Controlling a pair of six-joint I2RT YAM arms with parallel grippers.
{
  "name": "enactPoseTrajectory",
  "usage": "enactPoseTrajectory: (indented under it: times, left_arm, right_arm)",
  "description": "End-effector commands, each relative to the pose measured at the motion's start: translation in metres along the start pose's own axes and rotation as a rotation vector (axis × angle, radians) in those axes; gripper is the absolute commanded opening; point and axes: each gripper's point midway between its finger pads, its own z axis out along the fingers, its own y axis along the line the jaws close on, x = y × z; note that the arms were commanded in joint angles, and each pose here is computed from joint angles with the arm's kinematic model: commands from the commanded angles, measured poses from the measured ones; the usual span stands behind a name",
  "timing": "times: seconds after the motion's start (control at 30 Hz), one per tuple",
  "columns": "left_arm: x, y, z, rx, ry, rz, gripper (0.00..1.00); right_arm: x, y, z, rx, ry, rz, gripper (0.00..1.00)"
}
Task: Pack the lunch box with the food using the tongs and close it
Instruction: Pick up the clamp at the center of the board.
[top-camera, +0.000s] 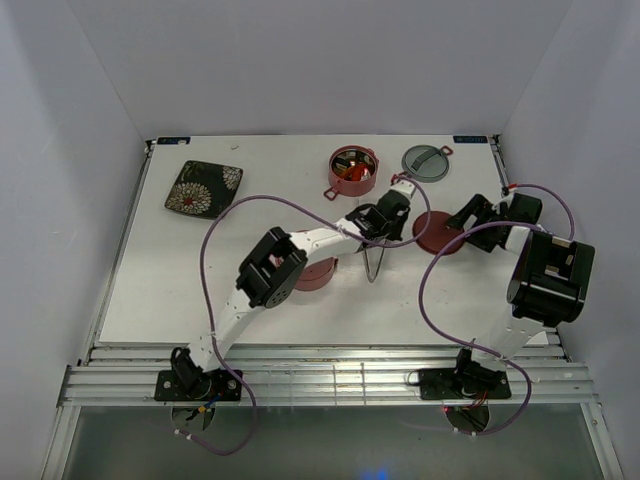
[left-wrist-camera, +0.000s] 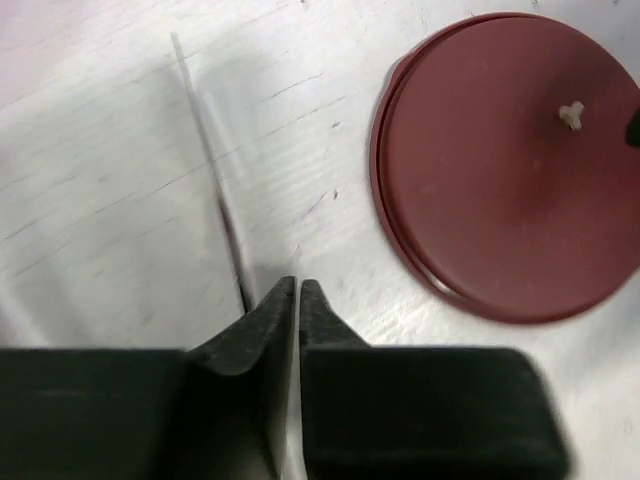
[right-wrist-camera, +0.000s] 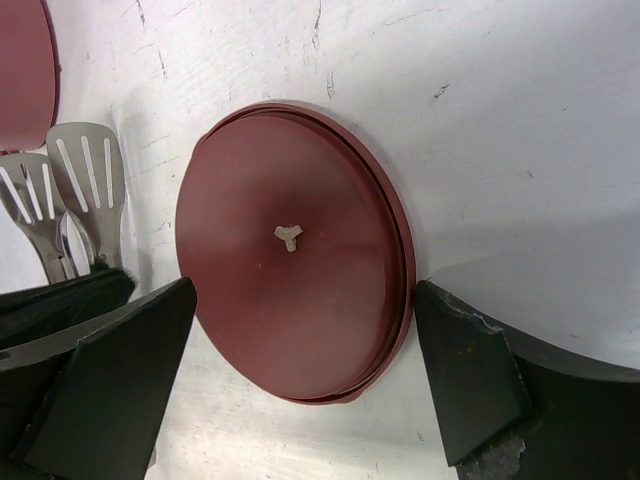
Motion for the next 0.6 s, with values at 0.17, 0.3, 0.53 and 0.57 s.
enactPoseTrajectory:
  times: [0.17,0.3,0.53,0.57]
  left_arm:
    - [-0.088,-0.005,-0.088,0.034,-0.127,-0.013,0.38]
    - [-0.068,0.006,-0.084,-0.008,-0.065,-0.010,0.41]
    - [-0.019,0.009,-0.065,-0.005,0.041,0.002,0.44]
    - [-0.013,0.012,-0.061,-0.018,0.052,0.004,0.44]
  right_arm:
    - [0.001,0.013,-0.006,-0.045,0.001,-0.007,0.95]
    - [0.004,0.015,-0.008,-0.058,0.001,-0.003,0.95]
    - [0.001,0.021,-0.012,-0.077,-0.008,-0.012,0.95]
    - [0.001,0.022,-0.012,-0.078,-0.009,-0.012,0.95]
